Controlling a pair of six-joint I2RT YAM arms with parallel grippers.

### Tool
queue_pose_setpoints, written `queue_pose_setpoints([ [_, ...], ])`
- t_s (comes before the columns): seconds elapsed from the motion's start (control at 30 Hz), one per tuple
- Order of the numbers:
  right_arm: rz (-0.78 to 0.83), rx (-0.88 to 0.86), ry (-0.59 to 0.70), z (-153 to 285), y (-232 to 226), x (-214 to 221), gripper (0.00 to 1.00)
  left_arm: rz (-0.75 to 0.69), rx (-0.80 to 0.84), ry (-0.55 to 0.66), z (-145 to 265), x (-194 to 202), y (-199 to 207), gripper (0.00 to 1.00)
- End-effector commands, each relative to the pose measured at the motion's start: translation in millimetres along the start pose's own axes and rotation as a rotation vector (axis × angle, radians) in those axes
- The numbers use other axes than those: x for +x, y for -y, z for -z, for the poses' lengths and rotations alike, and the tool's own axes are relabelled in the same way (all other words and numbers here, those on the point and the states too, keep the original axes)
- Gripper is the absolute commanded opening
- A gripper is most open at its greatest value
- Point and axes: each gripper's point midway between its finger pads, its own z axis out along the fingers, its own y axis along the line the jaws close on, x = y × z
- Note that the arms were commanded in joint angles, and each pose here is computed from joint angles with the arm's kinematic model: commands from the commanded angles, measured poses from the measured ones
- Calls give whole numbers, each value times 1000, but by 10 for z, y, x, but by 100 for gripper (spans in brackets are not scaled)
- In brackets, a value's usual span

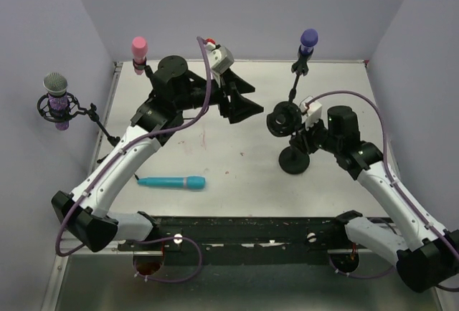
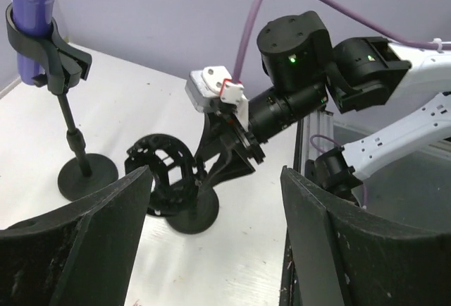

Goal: Remove the microphone from the stand

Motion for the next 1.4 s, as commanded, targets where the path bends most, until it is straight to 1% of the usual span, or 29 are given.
queue_pose_setpoints([
  [0.0,-32,134,10,134,335,73,1,49,-16,-76,87,346,-98,81],
  [0.07,-72,180,27,164,532,81,1,73,-33,-78,120,395,-136,81],
  [0.23,-176,263,103,232,1101,21,1,69,-57,-85,170,439,-182,80],
  [0.27,-198,301,116,280,1289,31,1,65,-60,-84,181,433,-187,81],
  [0.43,-198,385,211,280,1788,-155,1,54,-76,-94,213,480,-207,80],
  [0.57,-239,432,282,191,2189,-275,1,51,-91,-112,236,551,-243,80],
  [0.7,-242,453,321,49,2418,-345,1,44,-98,-137,258,626,-265,80],
  [0.73,-248,448,316,2,2448,-330,3,37,-99,-139,264,624,-265,80],
  [0.77,-253,438,312,-38,2469,-327,10,41,-102,-147,269,656,-277,80],
  [0.83,-283,428,277,-86,2471,-256,26,34,-105,-149,277,659,-279,80],
  [0.9,-286,436,271,-26,2453,-287,45,26,-107,-146,288,653,-274,80],
  [0.97,-266,440,276,103,2394,-389,59,16,-107,-144,302,642,-269,81],
  [1.03,-245,443,301,262,2322,-552,70,-5,-129,-124,302,591,-305,81],
  [1.13,-237,429,330,486,2171,-758,77,-55,-209,-86,184,455,-488,83],
  [1.27,-279,412,373,650,2028,-917,79,-171,-359,-35,-166,84,-871,83],
  [1.3,-280,411,382,685,2005,-960,80,-188,-393,-40,-306,87,-998,83],
  [1.33,-279,420,385,719,1999,-975,80,-213,-440,-18,-405,-24,-1082,84],
  [1.37,-314,429,396,755,1995,-1000,80,-220,-479,-7,-515,-56,-1194,84],
])
